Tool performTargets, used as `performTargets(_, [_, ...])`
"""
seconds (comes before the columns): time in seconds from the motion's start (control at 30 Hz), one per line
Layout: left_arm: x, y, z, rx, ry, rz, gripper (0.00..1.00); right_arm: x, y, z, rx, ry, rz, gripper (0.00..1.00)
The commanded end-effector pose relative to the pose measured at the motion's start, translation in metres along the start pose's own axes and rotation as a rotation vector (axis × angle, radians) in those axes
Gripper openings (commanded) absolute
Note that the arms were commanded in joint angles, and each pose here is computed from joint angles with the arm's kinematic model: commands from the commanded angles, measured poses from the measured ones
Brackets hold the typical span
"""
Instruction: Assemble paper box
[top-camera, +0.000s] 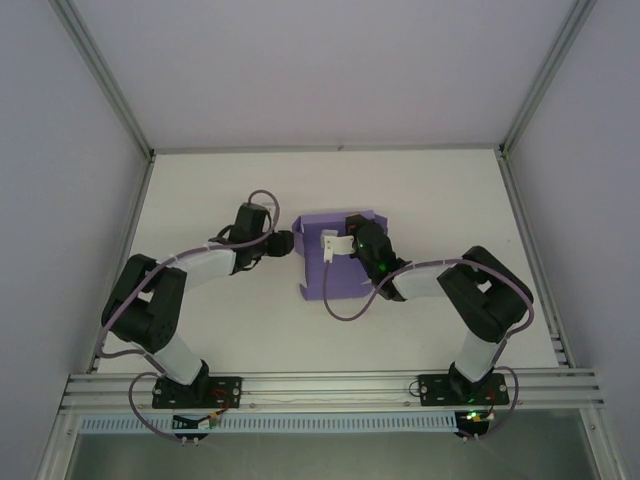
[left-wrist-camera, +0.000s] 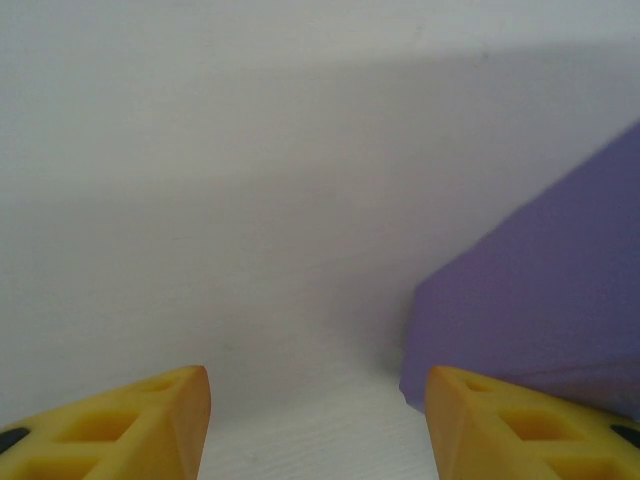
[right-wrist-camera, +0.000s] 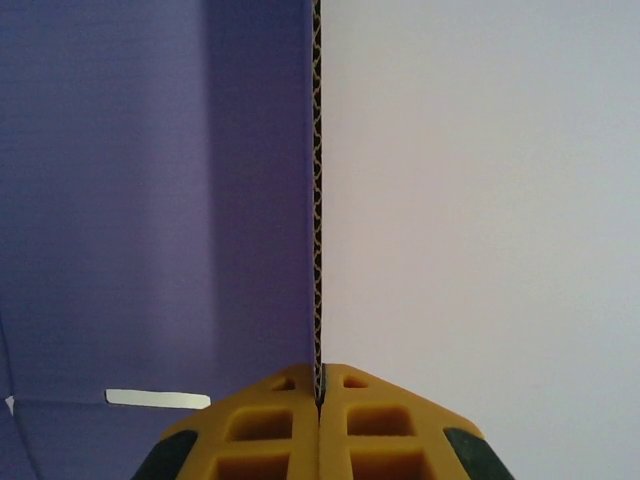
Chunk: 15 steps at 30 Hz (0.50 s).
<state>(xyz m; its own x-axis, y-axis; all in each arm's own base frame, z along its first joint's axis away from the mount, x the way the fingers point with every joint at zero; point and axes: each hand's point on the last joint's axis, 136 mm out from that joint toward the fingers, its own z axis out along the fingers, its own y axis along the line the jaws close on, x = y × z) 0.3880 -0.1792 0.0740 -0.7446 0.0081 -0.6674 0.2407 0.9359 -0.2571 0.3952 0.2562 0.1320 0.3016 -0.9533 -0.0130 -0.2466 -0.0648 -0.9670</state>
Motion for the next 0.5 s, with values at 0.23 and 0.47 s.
performTargets(0.23, [-0.031,-0.037,0.008,0.108,-0.101,0.061,0.56,-0.006,0.007,-0.003,-0.038,-0.014,0.055,0.0])
performTargets(0.47, [-0.027,-0.055,0.025,0.181,-0.119,0.081,0.61,-0.007,0.02,-0.002,-0.117,-0.007,0.081,0.0])
